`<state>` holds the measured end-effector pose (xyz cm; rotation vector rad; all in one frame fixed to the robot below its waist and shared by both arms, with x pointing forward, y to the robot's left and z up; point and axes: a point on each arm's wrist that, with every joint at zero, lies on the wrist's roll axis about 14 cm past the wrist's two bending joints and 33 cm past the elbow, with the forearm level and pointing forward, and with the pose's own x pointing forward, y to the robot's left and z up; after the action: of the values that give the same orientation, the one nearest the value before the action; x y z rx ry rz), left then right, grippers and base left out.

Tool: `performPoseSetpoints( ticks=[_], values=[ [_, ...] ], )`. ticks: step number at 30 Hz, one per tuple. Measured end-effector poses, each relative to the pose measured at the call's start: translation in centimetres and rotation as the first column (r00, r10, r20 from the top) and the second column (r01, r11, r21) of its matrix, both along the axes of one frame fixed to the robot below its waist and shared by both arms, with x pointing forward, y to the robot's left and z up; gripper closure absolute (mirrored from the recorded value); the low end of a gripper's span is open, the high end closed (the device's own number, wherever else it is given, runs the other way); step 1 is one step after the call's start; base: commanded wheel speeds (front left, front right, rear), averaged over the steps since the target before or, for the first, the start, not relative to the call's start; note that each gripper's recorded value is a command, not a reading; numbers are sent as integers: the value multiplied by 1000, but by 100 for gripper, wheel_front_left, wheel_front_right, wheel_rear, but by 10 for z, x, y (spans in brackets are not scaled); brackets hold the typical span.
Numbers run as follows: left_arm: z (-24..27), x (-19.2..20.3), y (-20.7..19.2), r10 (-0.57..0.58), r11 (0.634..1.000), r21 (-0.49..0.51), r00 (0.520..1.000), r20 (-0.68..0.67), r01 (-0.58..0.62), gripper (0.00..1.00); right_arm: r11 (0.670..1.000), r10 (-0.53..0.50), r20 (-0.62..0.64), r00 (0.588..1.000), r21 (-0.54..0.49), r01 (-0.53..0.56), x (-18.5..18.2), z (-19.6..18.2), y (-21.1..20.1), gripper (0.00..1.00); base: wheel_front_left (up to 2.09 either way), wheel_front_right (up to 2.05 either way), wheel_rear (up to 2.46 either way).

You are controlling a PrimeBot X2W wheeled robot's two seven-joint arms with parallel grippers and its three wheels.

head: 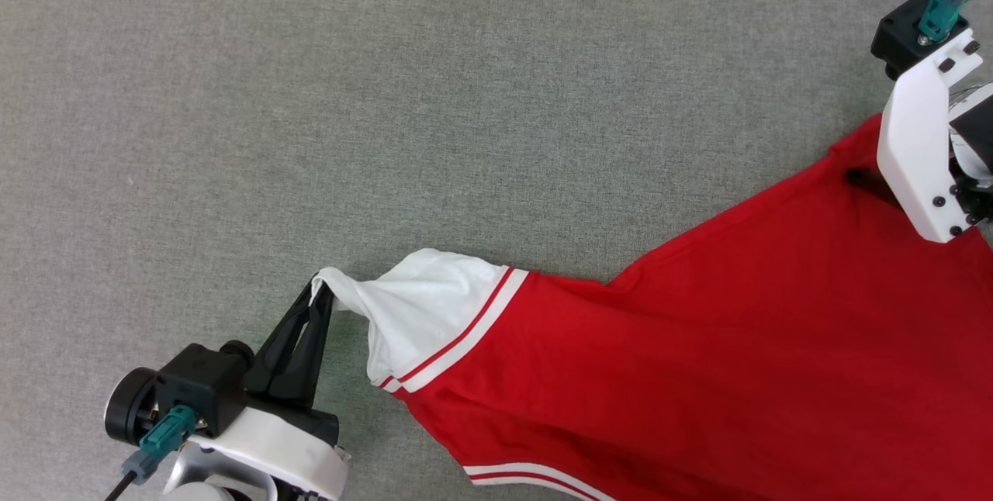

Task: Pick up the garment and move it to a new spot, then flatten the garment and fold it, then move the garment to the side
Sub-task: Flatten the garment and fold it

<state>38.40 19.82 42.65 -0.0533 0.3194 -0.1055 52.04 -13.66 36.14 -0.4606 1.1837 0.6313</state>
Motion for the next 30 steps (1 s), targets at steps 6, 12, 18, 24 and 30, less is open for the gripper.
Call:
performPoseSetpoints(
  ticks=[6, 12, 18, 24, 30],
  values=[
    [-4, -2, 1, -1, 1000, 1, 1000, -7, 1, 100, 999, 18, 18, 1000, 30, -19, -2, -2, 6, 100, 0, 0, 0],
    [14, -2, 5, 4, 1000, 13, 999, 49, -4, 100, 993, 24, 146, 989, 112, -41, 0, 33, 15, 100, 0, 0, 0],
    [41, -9, 6, -19, 999, 39, 993, 120, 14, 100, 967, -15, 387, 922, 239, -85, 8, 113, 17, 100, 0, 0, 0],
    [98, 10, 6, -67, 995, 83, 958, 280, 45, 100, 931, -93, 586, 805, 338, -139, 2, 190, 11, 100, 0, 0, 0],
    [165, 47, -14, -200, 976, 167, 881, 429, 140, 100, 921, -165, 719, 676, 358, -156, 0, 244, -10, 100, 0, 0, 0]
  ],
)
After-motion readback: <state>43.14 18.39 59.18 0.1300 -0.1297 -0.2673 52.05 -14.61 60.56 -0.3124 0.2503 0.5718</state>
